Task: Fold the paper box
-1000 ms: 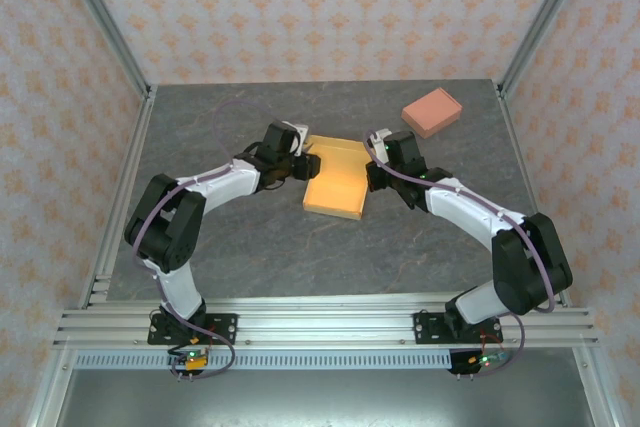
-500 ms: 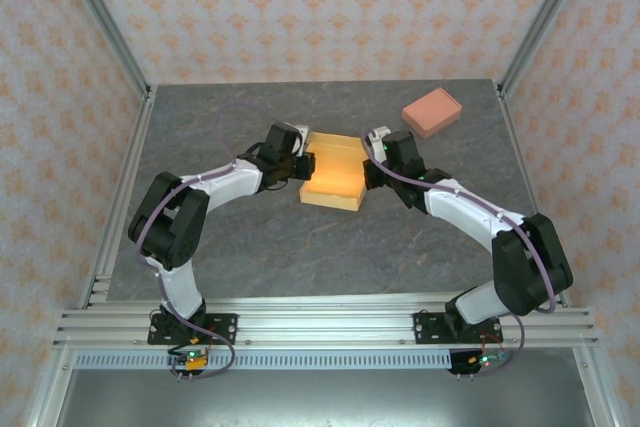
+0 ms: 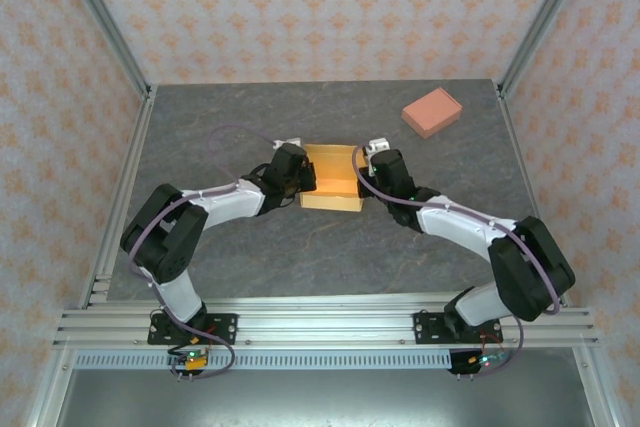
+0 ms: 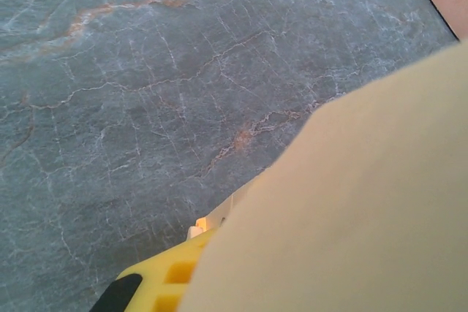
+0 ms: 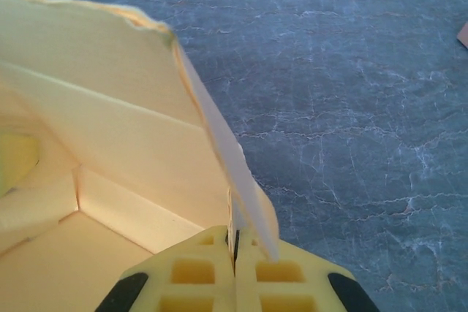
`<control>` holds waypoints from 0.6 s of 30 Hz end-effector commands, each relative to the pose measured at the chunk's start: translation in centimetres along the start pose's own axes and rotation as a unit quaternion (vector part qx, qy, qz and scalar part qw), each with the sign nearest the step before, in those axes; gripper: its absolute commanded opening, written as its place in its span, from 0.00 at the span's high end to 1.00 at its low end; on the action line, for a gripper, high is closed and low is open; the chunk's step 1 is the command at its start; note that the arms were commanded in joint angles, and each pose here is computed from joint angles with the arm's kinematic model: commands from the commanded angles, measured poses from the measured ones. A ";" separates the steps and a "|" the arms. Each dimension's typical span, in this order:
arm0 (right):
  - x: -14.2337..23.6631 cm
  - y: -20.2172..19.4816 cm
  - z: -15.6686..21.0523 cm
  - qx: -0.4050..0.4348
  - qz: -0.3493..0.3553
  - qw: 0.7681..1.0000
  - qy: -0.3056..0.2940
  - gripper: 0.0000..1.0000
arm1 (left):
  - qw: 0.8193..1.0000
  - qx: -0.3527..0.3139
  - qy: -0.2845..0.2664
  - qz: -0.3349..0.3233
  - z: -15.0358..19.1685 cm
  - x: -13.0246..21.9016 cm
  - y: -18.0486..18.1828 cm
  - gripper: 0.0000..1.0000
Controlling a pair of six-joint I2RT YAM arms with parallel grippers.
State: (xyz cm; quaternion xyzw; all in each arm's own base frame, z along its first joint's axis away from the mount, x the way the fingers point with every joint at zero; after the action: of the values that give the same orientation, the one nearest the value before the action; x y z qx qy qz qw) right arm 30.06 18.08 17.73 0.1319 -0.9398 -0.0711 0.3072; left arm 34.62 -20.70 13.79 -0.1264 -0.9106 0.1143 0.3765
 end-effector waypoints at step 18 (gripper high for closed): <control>-3.0 1.5 1.6 -0.082 -0.035 0.995 0.049 0.77 | 0.982 0.065 -0.159 -0.072 0.6 1.4 -1.5 0.92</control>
State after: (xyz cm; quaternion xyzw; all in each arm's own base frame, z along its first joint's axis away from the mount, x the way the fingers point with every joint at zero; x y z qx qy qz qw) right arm 31.92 20.55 16.40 0.1386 -0.9109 -0.1720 0.3486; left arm 32.81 -20.58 13.76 -0.0296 -0.9481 0.1123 0.2960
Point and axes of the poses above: each hand's point on the last joint's axis, 136 mm out from that joint toward the fingers, its own x axis back along the fingers, its own y axis along the line the jaws close on, z = x × y, the point moved 8 cm from there along x, back along the fingers, and after that the axes turned 10 degrees about -x, right-handed, at the moved point
